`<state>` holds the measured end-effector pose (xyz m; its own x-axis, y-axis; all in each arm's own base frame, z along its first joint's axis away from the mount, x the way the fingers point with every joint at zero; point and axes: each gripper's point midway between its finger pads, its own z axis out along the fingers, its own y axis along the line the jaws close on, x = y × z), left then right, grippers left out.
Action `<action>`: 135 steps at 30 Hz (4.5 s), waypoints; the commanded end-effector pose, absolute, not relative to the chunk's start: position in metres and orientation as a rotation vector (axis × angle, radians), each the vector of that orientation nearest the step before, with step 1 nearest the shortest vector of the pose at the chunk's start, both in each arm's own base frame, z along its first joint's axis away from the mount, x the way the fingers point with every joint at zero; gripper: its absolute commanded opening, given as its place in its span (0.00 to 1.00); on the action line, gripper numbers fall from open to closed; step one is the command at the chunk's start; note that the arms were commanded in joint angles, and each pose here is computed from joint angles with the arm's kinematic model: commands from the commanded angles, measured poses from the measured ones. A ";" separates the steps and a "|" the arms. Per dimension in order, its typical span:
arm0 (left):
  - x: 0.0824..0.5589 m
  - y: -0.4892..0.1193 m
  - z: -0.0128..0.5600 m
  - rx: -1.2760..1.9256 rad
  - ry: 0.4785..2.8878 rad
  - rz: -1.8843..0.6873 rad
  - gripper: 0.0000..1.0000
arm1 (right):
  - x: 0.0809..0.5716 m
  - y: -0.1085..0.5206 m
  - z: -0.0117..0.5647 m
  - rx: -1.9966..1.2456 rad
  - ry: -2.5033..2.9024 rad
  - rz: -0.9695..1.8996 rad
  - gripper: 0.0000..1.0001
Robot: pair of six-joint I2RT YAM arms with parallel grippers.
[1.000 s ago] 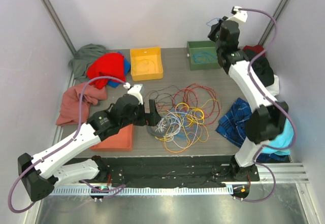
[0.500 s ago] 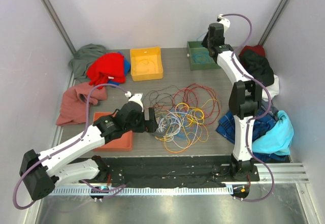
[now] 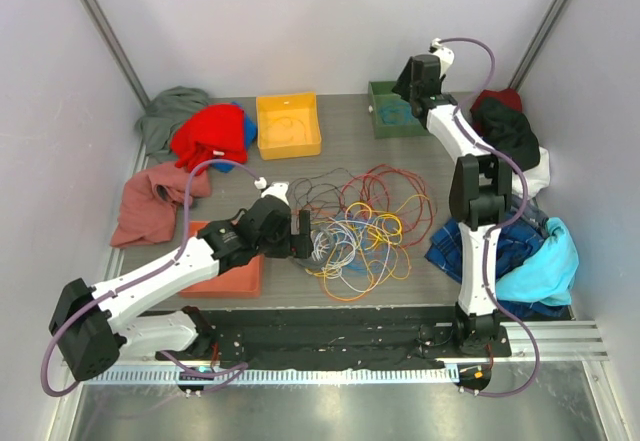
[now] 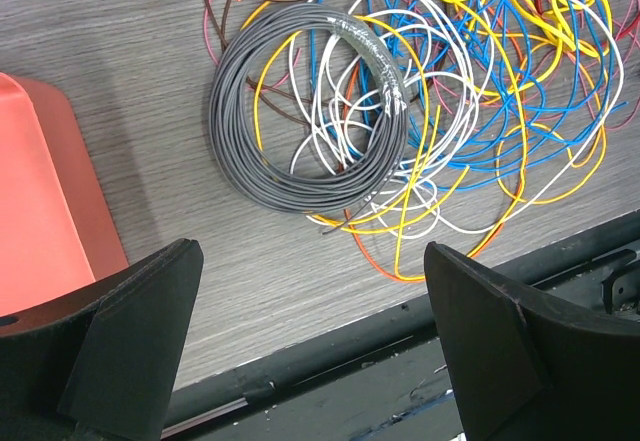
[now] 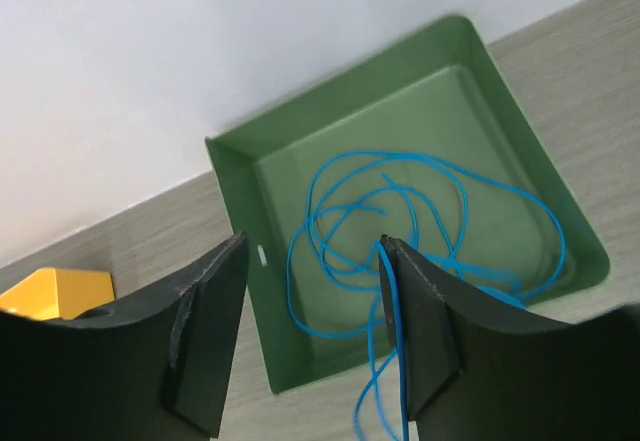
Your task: Untangle the cables
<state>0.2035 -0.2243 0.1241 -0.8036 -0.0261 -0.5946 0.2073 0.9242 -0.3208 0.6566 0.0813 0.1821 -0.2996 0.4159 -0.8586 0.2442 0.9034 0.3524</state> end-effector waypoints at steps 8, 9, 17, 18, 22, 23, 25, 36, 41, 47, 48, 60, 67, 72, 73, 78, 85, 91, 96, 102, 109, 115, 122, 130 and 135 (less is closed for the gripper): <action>0.205 -0.244 0.149 0.085 2.391 -0.675 0.98 | 0.587 0.102 0.316 0.427 1.640 0.236 0.85; 0.203 -0.244 0.149 0.083 2.395 -0.681 0.98 | 0.588 0.102 0.327 0.417 1.631 0.233 0.84; 0.195 -0.228 0.151 0.027 2.377 -0.679 0.96 | 0.597 0.104 0.307 0.422 1.729 0.202 0.77; 0.194 -0.226 0.151 0.028 2.371 -0.675 0.96 | 0.590 0.102 0.286 0.432 1.772 0.193 0.77; 0.193 -0.225 0.151 0.028 2.363 -0.681 0.96 | 0.563 0.106 0.229 0.446 1.844 0.216 0.75; 0.193 -0.225 0.149 0.031 2.368 -0.681 0.96 | 0.555 0.109 0.217 0.440 1.864 0.196 0.75; 0.190 -0.228 0.144 0.039 2.389 -0.691 0.96 | 0.540 0.107 0.195 0.430 1.886 0.170 0.76; 0.192 -0.235 0.136 0.064 2.413 -0.693 0.96 | 0.515 0.100 0.137 0.410 1.988 0.107 0.77; 0.192 -0.233 0.133 0.058 2.420 -0.681 0.96 | 0.517 0.097 0.114 0.392 2.029 0.069 0.70; 0.192 -0.232 0.132 0.055 2.421 -0.672 0.96 | 0.530 0.093 0.116 0.377 2.015 0.040 0.58; 0.192 -0.232 0.131 0.053 2.424 -0.670 0.96 | 0.531 0.093 0.114 0.376 2.018 0.038 0.57; 0.192 -0.234 0.128 0.058 2.434 -0.666 0.96 | 0.544 0.090 0.171 0.394 1.912 0.091 0.03; 0.193 -0.235 0.126 0.062 2.440 -0.668 0.96 | 0.554 0.096 0.254 0.378 1.777 0.156 0.01; 0.193 -0.236 0.126 0.066 2.442 -0.666 0.96 | 0.562 0.087 0.277 0.387 1.724 0.139 0.01; 0.193 -0.236 0.127 0.068 2.439 -0.670 0.96 | 0.568 0.080 0.294 0.400 1.690 0.150 0.01; 0.193 -0.233 0.125 0.068 2.444 -0.646 0.96 | 0.598 0.068 0.355 0.429 1.570 0.192 0.01; 0.198 -0.229 0.125 0.079 2.445 -0.591 0.96 | 0.645 0.069 0.340 0.424 1.629 0.186 0.01; 0.202 -0.229 0.124 0.096 2.450 -0.555 0.96 | 0.658 0.070 0.268 0.453 1.731 0.173 0.01; 0.204 -0.231 0.117 0.117 2.474 -0.532 0.96 | 0.664 0.076 0.216 0.447 1.812 0.172 0.01; 0.207 -0.234 0.116 0.130 2.483 -0.519 0.96 | 0.662 0.076 0.204 0.465 1.830 0.164 0.48; 0.204 -0.237 0.122 0.107 2.453 -0.579 0.96 | 0.619 0.094 0.275 0.434 1.730 0.196 0.64; 0.197 -0.230 0.129 0.039 2.406 -0.641 0.96 | 0.525 0.153 0.256 0.304 1.843 0.248 0.66; 0.191 -0.218 0.142 -0.042 2.322 -0.710 0.96 | 0.399 0.214 0.202 0.178 1.981 0.420 0.63; 0.185 -0.215 0.131 -0.087 2.316 -0.758 0.96 | 0.281 0.212 0.146 -0.050 2.113 0.416 0.57; 0.188 -0.224 0.125 -0.090 2.340 -0.763 0.96 | 0.256 0.191 0.117 -0.002 2.170 0.396 0.54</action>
<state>0.1762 -0.2098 0.1148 -0.7943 -0.2137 -0.5687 0.1290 0.8554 -0.5016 0.2621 0.2068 0.1264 -0.5930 0.0915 -0.8000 -0.2167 0.9387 0.2680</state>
